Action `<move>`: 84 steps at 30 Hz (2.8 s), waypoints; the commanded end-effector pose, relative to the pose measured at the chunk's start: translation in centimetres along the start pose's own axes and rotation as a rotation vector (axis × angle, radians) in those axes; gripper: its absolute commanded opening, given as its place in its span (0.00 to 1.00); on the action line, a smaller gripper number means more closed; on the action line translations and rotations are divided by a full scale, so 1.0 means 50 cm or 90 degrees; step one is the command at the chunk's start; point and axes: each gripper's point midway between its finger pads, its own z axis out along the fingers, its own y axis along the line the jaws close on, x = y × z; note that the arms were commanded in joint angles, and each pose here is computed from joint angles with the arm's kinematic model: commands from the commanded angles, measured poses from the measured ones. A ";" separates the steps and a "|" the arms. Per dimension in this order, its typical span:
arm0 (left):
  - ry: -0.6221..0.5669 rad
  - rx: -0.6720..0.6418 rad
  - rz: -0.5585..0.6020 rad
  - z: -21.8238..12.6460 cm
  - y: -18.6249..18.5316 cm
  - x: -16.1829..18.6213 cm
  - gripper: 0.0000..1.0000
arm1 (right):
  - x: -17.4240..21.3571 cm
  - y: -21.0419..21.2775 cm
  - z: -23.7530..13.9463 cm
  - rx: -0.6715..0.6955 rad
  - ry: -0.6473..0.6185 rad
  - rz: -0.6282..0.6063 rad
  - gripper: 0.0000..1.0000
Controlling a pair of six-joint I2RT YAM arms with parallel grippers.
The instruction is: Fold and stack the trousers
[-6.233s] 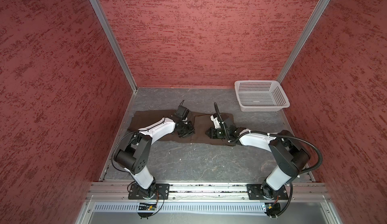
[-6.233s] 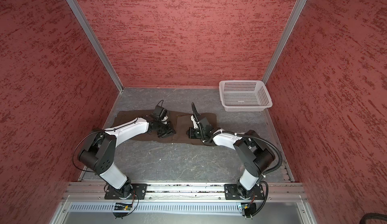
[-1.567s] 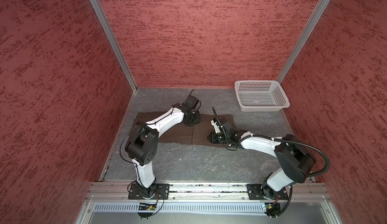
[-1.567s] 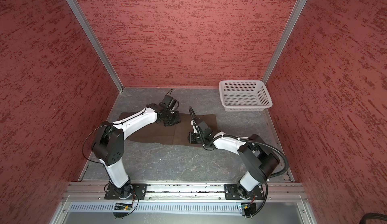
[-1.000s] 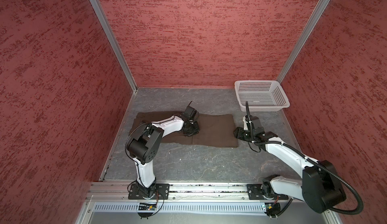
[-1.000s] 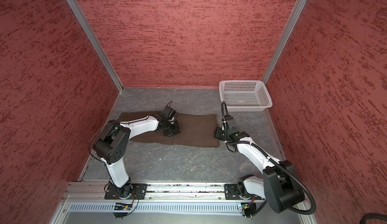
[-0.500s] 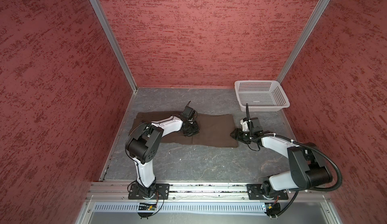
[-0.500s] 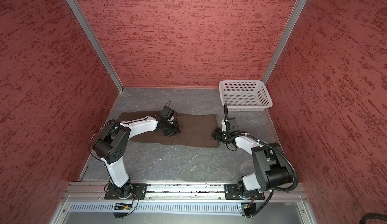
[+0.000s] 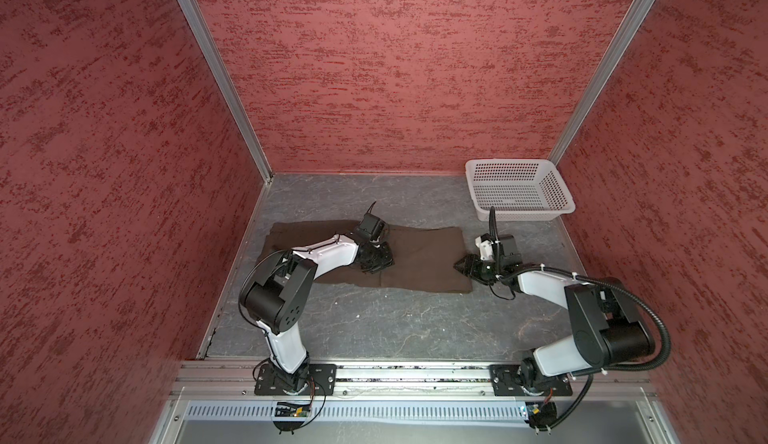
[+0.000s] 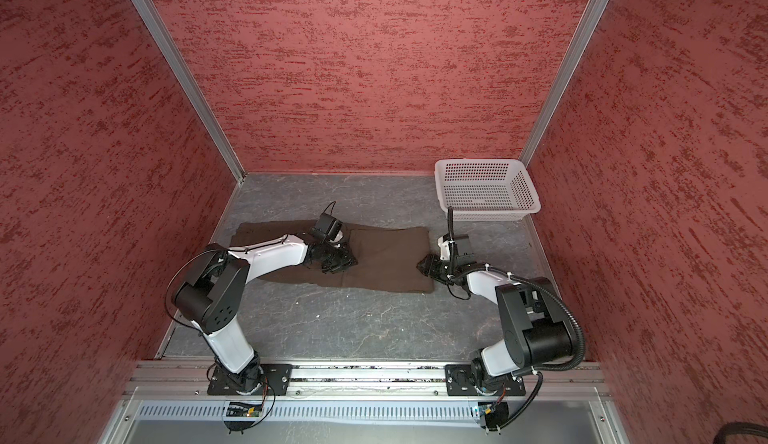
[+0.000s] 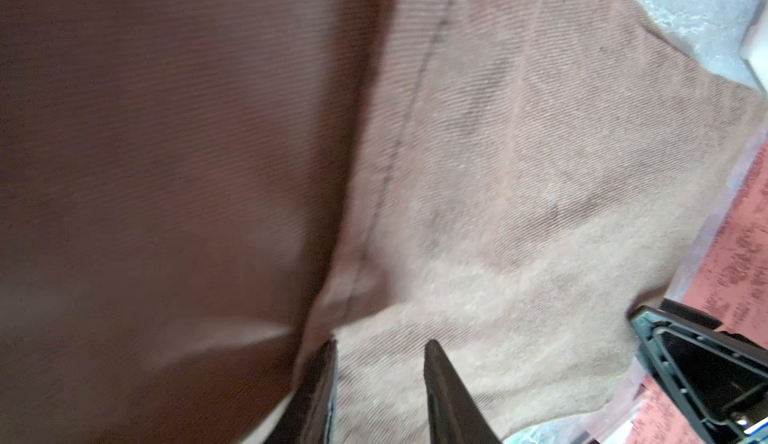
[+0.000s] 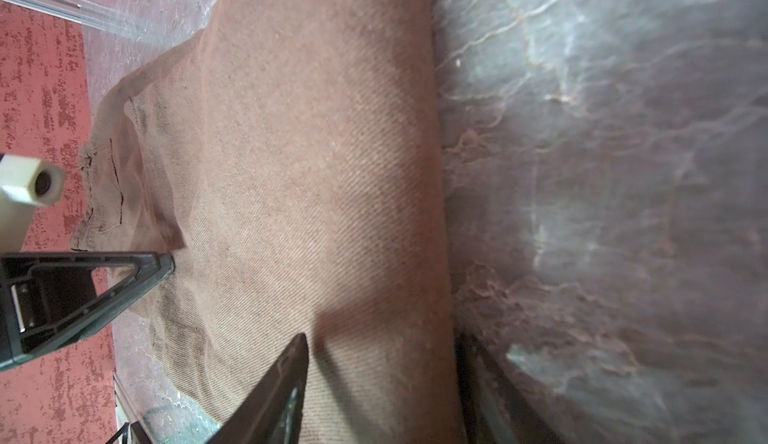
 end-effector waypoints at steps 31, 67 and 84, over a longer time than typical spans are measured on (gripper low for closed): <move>-0.185 -0.036 -0.215 -0.269 0.291 -0.103 0.42 | -0.196 -0.045 -0.404 0.312 -0.298 0.039 0.00; -0.043 -0.014 -0.193 -0.012 0.224 -0.045 0.28 | -0.041 0.549 0.079 -0.028 -0.004 -0.213 0.00; -0.022 -0.025 -0.180 0.010 0.207 -0.031 0.27 | 0.064 0.589 0.178 -0.074 0.075 -0.228 0.32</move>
